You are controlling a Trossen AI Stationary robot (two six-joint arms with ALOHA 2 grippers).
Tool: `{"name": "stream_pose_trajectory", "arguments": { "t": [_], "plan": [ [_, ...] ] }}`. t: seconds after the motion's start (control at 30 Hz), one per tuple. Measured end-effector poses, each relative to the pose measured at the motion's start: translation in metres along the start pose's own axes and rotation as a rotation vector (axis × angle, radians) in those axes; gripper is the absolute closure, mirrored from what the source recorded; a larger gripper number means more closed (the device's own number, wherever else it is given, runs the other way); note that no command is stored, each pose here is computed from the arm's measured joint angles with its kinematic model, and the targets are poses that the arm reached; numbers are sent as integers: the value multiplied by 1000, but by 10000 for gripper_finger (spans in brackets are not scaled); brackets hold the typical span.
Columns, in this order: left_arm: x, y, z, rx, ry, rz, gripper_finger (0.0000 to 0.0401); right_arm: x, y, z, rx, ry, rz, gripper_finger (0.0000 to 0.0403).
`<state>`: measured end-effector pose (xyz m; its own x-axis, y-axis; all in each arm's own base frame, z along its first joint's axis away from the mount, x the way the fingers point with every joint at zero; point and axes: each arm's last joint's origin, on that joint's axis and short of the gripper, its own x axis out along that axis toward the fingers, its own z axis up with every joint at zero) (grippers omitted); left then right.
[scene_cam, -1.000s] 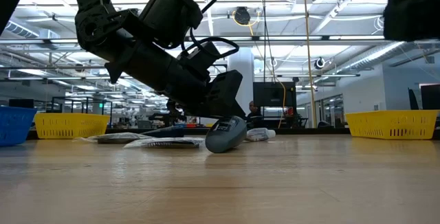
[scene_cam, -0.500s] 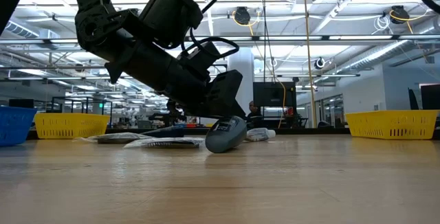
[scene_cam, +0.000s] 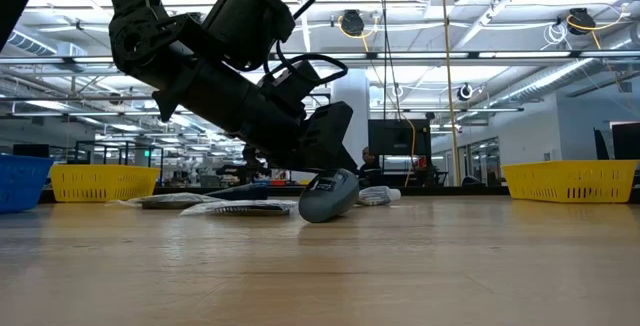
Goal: Pick & Place Travel size toiletries
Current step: Put the gray deodorant into the left yellow basket
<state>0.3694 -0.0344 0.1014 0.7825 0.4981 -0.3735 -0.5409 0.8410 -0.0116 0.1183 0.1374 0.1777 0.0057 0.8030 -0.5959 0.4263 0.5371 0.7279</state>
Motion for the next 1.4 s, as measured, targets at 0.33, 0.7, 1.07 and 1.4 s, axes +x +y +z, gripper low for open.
{"name": "stream_pose_trajectory", "arguments": {
  "t": [0.33,0.7,1.07,1.4],
  "plan": [
    [-20,-13,15,45,-65,7,155,-29,37,32,-603,-981,-100,403],
    [-88,-22,87,-7,-182,-204,155,-48,-31,82,-787,-1656,-564,339],
    [-109,-55,58,315,53,-151,155,-39,-73,123,-584,-1606,-688,167],
    [-67,-67,46,-28,301,-88,140,-29,-94,138,-578,-1571,-771,104]
  ]
}}
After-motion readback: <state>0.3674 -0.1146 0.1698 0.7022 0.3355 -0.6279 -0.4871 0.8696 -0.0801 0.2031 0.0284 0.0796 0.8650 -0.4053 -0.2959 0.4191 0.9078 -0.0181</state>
